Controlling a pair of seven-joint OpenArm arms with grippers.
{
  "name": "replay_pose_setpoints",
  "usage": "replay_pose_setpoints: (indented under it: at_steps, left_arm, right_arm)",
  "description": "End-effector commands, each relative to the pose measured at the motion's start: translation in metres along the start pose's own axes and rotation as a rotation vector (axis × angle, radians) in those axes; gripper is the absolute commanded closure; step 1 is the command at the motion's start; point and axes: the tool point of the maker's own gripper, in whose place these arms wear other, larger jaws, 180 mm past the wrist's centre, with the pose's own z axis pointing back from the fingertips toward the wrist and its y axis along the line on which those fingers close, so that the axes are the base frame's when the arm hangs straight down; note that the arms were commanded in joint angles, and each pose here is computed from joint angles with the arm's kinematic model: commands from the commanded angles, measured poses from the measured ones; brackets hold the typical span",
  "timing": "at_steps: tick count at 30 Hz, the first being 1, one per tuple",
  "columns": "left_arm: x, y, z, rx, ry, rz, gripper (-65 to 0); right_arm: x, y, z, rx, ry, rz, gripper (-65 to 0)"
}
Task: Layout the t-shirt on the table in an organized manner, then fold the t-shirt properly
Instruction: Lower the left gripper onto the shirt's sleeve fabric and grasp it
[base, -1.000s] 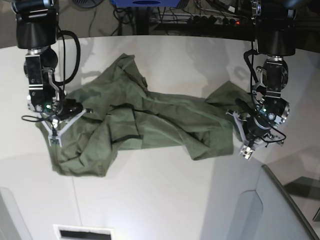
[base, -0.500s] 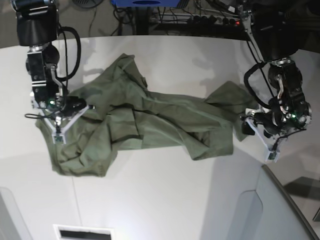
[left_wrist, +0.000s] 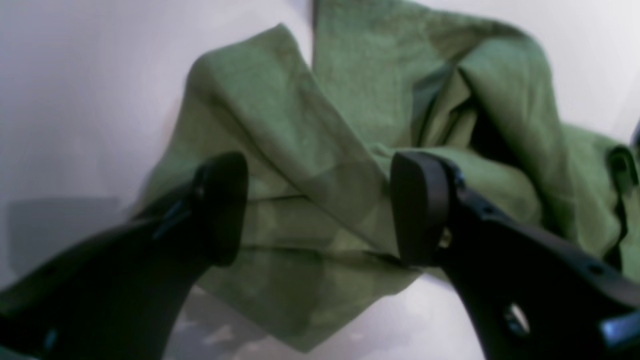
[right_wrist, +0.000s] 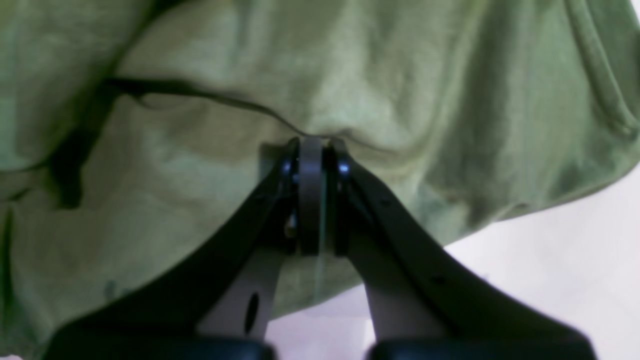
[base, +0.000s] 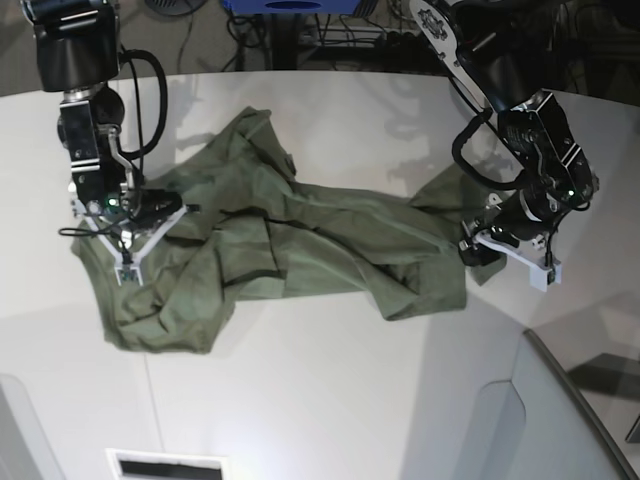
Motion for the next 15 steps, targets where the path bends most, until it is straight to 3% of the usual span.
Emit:
replay_pose_setpoints:
  at_steps: [1, 5, 13, 15]
  left_arm:
    - [0.022, -0.005, 0.002, -0.009, -0.066, 0.013, -43.3]
    - [0.029, 0.002, 0.000, 0.027, -0.128, 0.082, -43.3]
    - [0.000, -0.003, -0.028, 0.005, -0.072, 0.161, -43.1]
    - [0.000, -0.003, -0.028, 0.005, -0.071, 0.162, -39.5]
  right_arm:
    - [0.016, -0.003, 0.003, -0.004, -0.044, 0.001, -3.5]
    - [0.015, -0.003, 0.002, -0.005, -0.041, 0.001, -3.5]
    - [0.010, -0.003, 0.002, -0.004, -0.037, 0.003, -3.5]
    - [0.009, -0.003, 0.002, -0.004, -0.035, 0.003, -3.5]
